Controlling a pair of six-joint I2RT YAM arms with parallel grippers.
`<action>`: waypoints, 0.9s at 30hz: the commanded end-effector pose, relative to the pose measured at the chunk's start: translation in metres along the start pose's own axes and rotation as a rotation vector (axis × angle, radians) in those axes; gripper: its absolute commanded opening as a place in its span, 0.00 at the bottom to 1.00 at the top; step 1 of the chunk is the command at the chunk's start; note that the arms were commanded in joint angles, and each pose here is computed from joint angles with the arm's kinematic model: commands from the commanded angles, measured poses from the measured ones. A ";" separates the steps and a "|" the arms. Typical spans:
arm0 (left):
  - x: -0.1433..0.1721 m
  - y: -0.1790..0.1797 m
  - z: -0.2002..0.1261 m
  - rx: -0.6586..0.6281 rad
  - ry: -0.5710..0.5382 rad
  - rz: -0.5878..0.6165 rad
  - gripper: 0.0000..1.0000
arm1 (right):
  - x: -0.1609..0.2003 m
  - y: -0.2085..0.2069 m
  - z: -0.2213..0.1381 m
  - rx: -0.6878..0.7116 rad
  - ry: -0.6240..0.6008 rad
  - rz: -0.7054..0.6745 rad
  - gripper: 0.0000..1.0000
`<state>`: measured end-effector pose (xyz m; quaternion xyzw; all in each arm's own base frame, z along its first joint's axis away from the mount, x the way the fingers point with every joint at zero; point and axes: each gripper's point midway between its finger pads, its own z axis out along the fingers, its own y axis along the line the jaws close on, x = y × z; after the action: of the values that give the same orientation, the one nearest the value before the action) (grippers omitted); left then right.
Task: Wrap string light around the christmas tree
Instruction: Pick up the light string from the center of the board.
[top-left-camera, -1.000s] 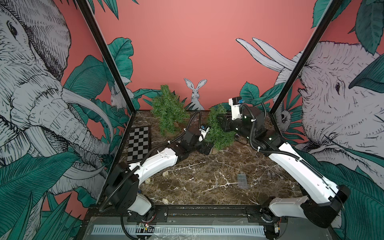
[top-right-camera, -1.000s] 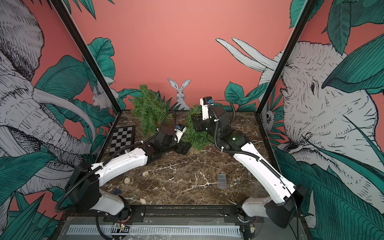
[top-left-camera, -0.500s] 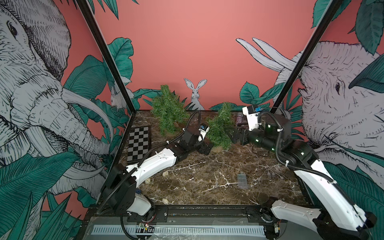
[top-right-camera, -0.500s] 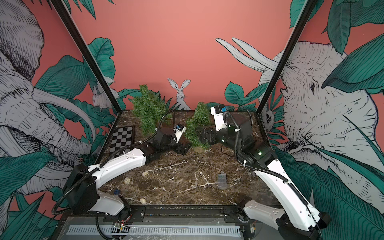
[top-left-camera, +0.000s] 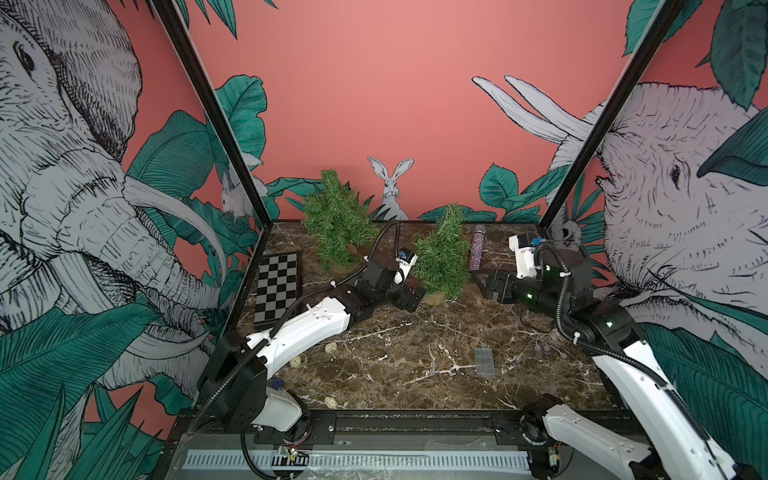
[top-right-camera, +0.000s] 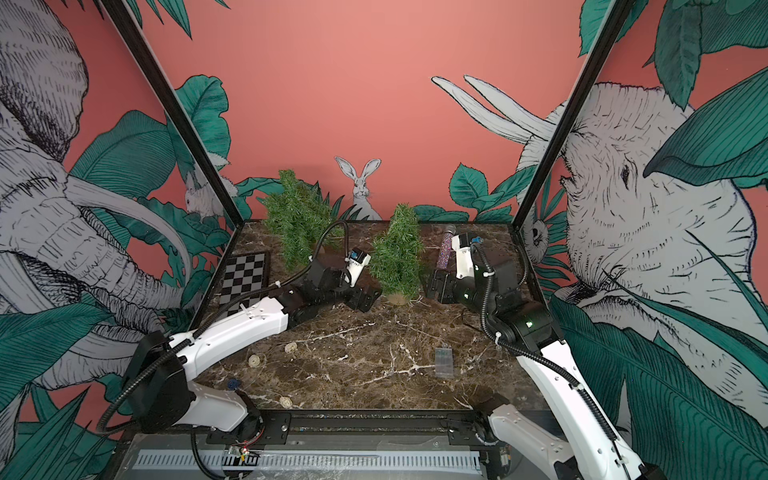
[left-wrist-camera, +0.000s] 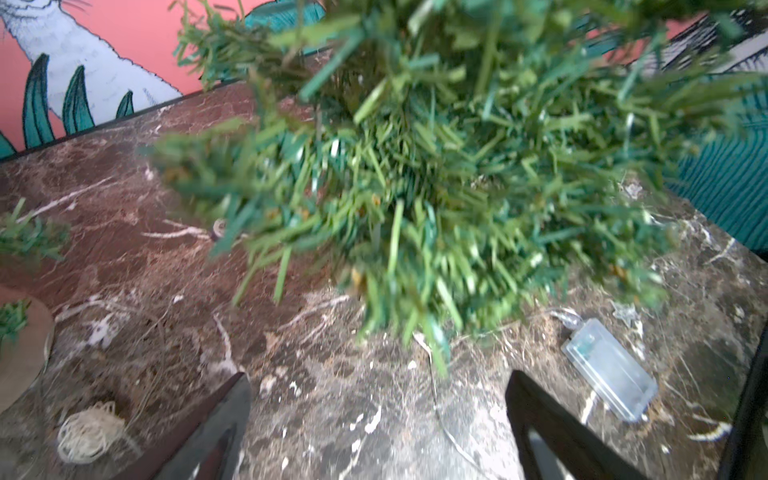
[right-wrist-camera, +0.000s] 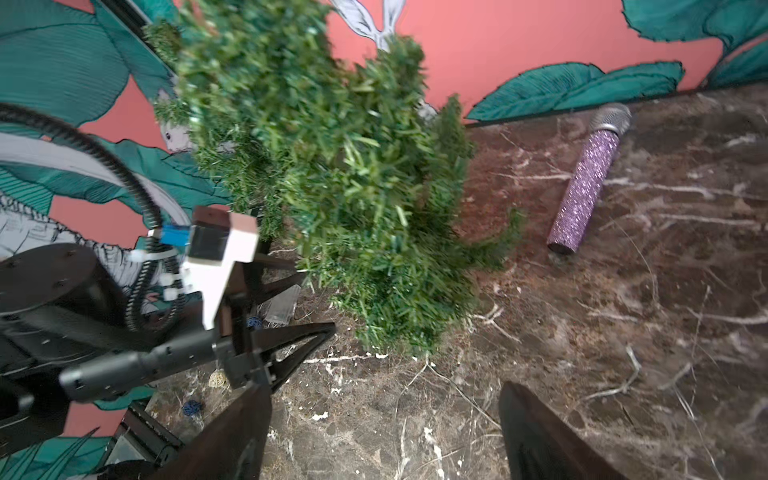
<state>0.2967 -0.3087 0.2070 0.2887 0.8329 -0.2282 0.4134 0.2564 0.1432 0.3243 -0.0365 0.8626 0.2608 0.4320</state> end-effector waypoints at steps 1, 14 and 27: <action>0.014 0.005 -0.021 -0.022 0.031 -0.049 0.95 | 0.008 -0.016 0.010 0.028 0.000 0.073 0.86; 0.127 -0.069 -0.036 0.054 0.389 -0.013 0.91 | 0.083 -0.095 0.069 0.260 0.147 0.240 0.71; 0.178 -0.141 0.022 0.095 0.565 0.158 0.85 | 0.099 -0.104 0.086 0.259 0.152 0.268 0.70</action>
<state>0.1258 -0.3642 0.0605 0.4255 0.8783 -0.1516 0.1566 0.2818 0.1129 0.1584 0.1060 0.9243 0.1959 0.3100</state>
